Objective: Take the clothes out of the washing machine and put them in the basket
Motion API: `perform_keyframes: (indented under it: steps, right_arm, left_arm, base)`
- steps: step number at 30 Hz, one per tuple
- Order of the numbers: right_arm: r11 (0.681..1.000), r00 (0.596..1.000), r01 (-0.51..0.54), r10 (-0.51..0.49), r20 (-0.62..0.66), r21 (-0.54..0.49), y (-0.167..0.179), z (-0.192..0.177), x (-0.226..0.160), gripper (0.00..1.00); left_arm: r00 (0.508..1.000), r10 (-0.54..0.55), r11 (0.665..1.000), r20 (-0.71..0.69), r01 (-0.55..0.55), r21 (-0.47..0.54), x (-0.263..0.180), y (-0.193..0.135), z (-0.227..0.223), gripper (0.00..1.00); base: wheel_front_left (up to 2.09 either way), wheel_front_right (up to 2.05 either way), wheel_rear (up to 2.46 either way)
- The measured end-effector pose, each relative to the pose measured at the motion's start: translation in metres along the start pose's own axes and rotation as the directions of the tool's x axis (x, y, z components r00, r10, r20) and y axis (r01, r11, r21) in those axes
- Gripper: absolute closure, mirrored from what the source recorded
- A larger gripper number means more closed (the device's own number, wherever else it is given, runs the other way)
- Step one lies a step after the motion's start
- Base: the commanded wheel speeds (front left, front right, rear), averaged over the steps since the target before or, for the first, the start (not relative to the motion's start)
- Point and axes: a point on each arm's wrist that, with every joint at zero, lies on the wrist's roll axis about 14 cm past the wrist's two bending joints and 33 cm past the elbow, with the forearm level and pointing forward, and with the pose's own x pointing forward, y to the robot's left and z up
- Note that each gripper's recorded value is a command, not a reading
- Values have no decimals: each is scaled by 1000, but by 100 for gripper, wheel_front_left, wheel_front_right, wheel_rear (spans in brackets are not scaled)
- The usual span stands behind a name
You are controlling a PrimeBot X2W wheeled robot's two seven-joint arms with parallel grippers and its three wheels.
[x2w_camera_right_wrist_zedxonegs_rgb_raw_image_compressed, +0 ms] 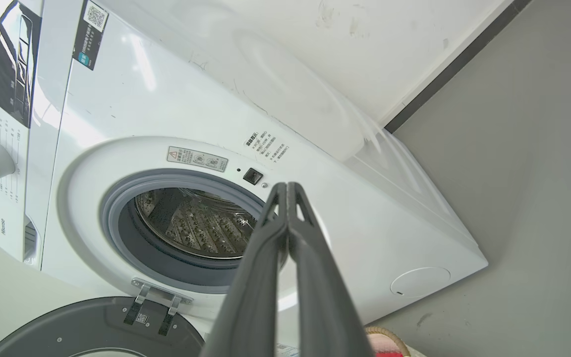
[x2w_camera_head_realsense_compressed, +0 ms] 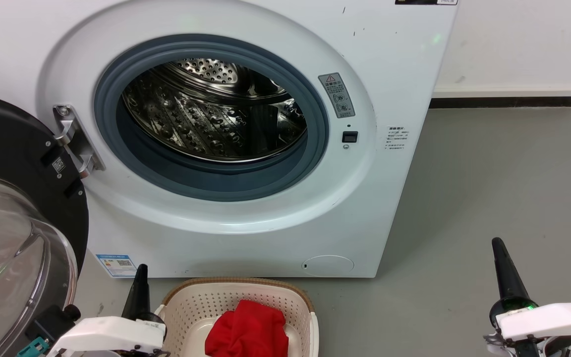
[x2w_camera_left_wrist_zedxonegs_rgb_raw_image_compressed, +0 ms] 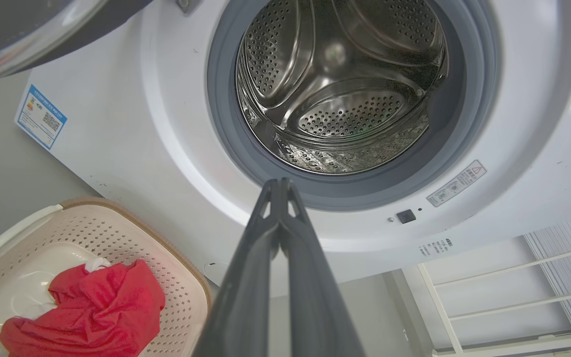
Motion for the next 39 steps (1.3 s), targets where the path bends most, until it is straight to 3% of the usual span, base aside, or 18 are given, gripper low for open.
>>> perform_keyframes:
  steps: [17, 39]
  right_arm:
    - [982, 1000, 22, -19, -19, 186, -4, -1, 6, 100]
    - [924, 999, 30, -19, -33, 382, -5, -1, 14, 100]
  left_arm:
    - [1000, -25, 980, -16, 21, -196, 7, -5, 3, 100]
    - [998, -58, 915, -21, 45, -400, 13, -8, 6, 100]
  base:
    - [0, 0, 0]
    - [0, 0, 0]
